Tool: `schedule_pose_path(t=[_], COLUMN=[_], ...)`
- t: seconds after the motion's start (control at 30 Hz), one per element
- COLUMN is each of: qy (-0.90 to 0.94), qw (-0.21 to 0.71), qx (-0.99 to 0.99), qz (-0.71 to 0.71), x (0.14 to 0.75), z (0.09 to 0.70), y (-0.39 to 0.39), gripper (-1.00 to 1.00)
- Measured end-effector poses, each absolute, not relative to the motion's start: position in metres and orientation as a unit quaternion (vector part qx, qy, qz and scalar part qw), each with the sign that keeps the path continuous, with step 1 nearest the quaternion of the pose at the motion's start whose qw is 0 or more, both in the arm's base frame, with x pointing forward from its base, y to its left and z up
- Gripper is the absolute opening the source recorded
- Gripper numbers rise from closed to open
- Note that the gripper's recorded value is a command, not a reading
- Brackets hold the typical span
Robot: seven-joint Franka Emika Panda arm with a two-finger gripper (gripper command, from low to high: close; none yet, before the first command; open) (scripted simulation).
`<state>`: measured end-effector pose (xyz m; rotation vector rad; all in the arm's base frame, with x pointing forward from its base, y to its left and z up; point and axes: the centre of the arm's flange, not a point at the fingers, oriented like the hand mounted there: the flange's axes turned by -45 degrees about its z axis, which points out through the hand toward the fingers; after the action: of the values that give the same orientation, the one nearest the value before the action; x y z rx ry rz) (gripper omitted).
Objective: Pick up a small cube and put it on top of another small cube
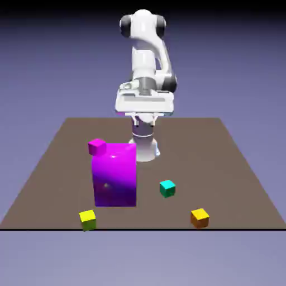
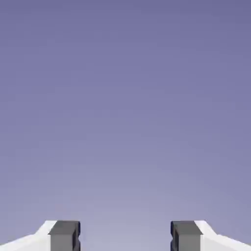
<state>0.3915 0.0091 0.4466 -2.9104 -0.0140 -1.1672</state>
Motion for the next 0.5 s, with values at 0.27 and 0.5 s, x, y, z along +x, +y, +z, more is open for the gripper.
schedule_pose_path(t=[0.27, 0.5], qy=[0.147, 0.284], qw=[0.046, 0.058], qx=[-0.953, -0.944], qz=[-0.26, -0.156], x=[0.396, 0.386], z=[0.368, 0.301], y=[0.037, 0.059], gripper=[0.0, 0.0])
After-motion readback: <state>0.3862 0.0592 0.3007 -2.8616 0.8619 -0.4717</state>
